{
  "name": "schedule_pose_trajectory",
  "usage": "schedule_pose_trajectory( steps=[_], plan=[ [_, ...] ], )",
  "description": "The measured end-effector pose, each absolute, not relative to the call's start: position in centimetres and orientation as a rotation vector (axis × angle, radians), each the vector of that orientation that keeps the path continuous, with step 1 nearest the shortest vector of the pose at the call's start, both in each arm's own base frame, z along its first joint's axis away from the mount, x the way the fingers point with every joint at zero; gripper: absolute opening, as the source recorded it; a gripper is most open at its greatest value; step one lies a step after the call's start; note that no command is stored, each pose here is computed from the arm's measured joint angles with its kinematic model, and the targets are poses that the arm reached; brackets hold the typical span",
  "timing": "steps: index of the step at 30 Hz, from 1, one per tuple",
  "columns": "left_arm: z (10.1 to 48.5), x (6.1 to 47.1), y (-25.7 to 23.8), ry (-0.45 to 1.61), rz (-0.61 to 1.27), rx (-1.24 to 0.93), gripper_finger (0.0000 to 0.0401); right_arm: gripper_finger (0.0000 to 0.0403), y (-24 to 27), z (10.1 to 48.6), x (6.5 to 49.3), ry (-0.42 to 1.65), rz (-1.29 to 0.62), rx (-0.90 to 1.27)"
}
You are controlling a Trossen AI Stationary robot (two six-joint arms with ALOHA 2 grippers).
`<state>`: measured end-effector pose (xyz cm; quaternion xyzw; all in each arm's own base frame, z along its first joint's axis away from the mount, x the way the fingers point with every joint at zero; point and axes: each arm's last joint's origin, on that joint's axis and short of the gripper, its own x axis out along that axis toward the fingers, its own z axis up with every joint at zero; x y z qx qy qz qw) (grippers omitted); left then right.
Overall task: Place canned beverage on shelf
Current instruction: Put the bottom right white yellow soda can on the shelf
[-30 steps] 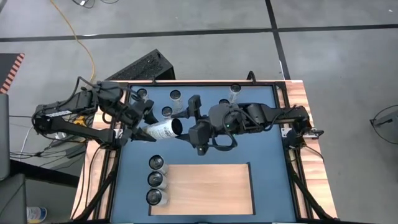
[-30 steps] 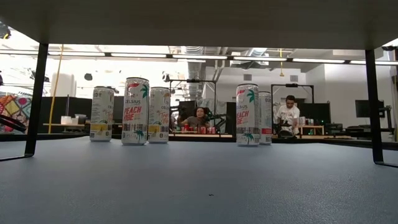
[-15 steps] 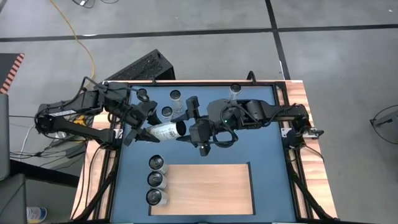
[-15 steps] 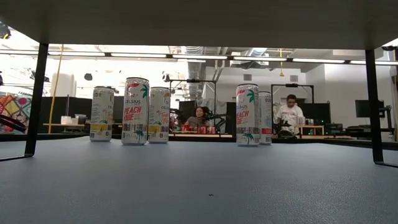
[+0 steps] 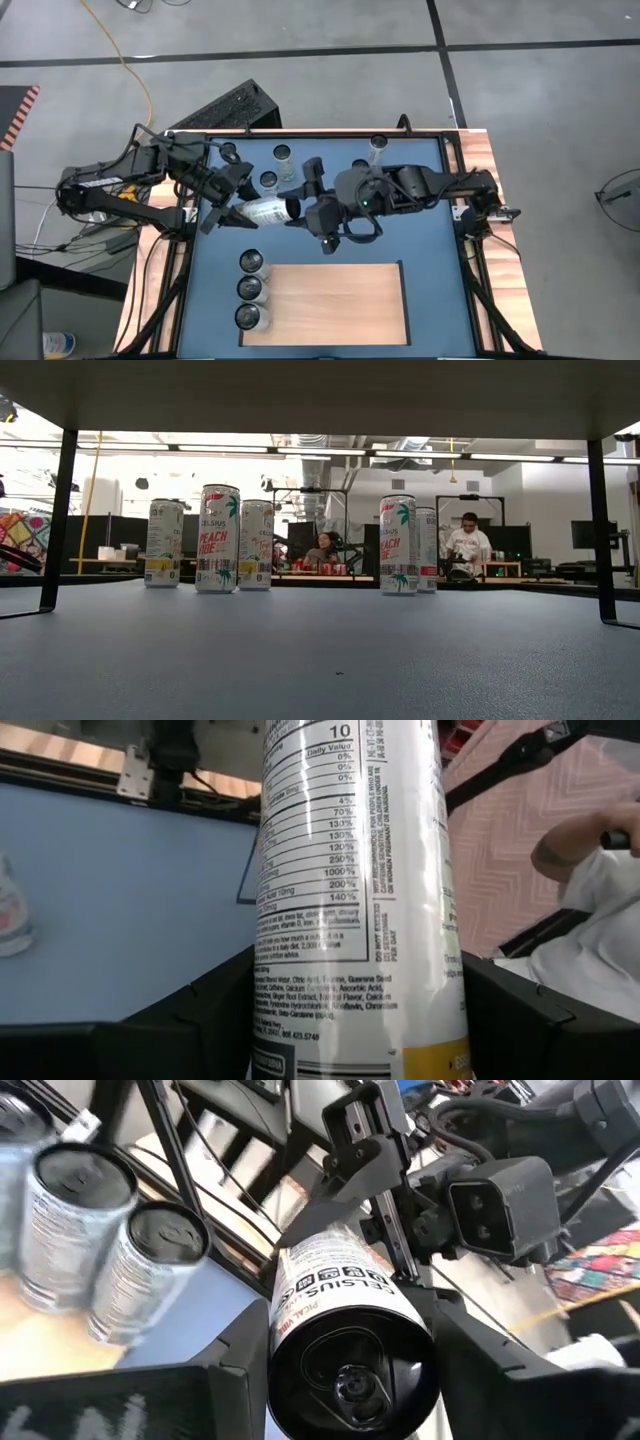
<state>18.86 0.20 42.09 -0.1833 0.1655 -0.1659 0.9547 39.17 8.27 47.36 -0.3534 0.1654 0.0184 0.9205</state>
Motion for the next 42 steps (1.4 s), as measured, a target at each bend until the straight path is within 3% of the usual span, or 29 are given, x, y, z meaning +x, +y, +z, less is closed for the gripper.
schedule_pose_trajectory(
  steps=[4, 10, 17, 22, 29, 38, 42],
  plan=[
    [42.2, 18.9, 0.3, 0.322, -0.311, -0.367, 0.0279, 0.0186, 9.1, 47.6, 38.6, 0.352, -0.013, -0.763],
    [42.1, 18.9, 0.5, 0.319, -0.221, -0.336, 0.0284, 0.0139, 9.5, 47.8, 37.6, 0.422, -0.147, -0.763],
    [42.1, 18.9, 0.7, 0.302, -0.175, -0.274, 0.0285, 0.0064, 9.4, 47.4, 37.5, 0.457, -0.147, -0.733],
    [42.1, 18.7, 0.7, 0.305, -0.166, -0.274, 0.0282, 0.0052, 9.2, 47.9, 37.0, 0.459, -0.224, -0.743],
    [42.2, 17.8, 1.0, 0.306, -0.036, -0.253, 0.0262, 0.0089, 8.2, 48.8, 35.4, 0.479, -0.308, -0.640],
    [40.4, 16.6, 1.3, 0.496, 0.129, -0.233, 0.0261, 0.0218, 5.1, 45.9, 35.3, 0.730, -0.229, -0.426],
    [40.0, 16.4, 1.3, 0.543, 0.145, -0.233, 0.0261, 0.0251, 4.5, 45.5, 35.5, 0.748, -0.195, -0.281]
  ],
)
